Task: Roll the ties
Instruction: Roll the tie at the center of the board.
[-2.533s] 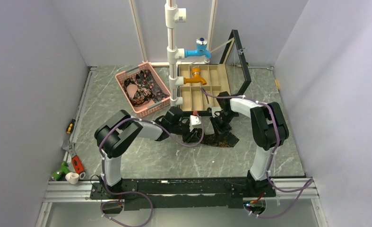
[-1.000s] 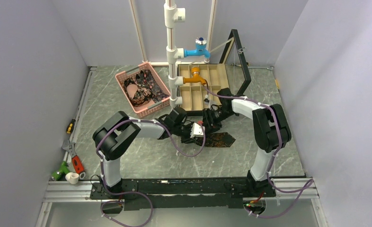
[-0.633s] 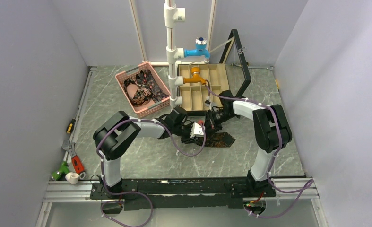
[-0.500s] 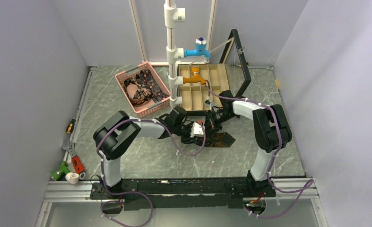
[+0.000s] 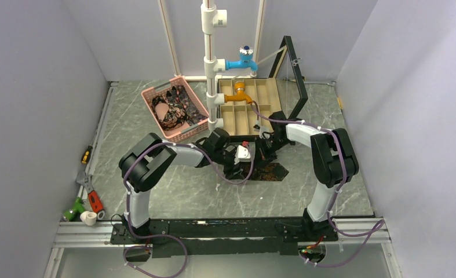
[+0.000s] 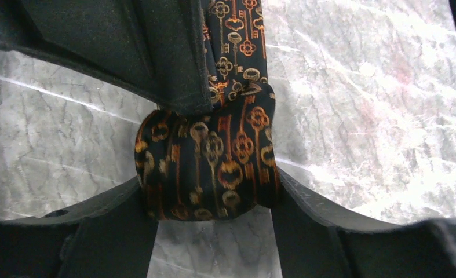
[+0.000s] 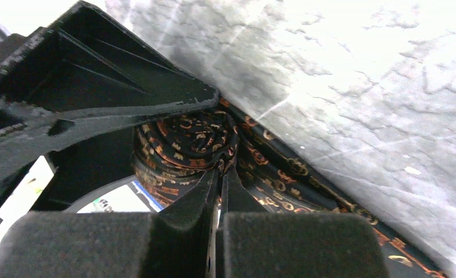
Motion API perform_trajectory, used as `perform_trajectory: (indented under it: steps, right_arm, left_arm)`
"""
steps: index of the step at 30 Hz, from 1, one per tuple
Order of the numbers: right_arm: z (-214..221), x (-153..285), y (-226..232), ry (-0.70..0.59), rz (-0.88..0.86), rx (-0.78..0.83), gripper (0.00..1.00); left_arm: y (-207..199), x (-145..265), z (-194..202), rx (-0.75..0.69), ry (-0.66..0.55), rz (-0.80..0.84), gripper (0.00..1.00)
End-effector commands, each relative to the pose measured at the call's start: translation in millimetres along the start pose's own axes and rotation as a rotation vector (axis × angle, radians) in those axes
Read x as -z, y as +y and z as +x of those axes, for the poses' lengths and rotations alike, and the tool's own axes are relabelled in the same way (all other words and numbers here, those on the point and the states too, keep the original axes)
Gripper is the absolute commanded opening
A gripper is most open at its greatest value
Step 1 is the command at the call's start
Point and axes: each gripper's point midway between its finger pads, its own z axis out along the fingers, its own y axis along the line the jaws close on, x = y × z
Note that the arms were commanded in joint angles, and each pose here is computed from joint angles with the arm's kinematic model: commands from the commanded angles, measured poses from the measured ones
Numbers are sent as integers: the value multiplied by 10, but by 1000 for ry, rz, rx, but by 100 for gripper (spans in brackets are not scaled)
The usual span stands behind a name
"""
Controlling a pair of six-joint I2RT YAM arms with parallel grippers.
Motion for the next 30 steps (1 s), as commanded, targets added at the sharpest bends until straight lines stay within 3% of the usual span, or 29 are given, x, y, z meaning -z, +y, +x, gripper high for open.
perform_trajectory:
  steps: [1,9,18,20,25,30]
  right_arm:
    - [98,-13,-430,16,230,56,0]
    - [89,-2,-452,17,271,72,0]
    - [41,-34,-445,9,276,90,0]
    - [-11,-47,-428,1,269,98,0]
    - [-255,-102,-320,-39,227,176,0]
    - [-609,-140,-147,-89,179,227,0]
  left_arm:
    - [-154,-103,-103,78,-53,81,71]
    - [-41,-231,-247,201,-139,38,69]
    - [82,-353,-173,165,-140,-28,70]
    - [43,-349,-139,138,-136,-18,65]
    - [-58,-231,73,83,-33,-44,36]
    - [-127,20,461,82,118,-152,21]
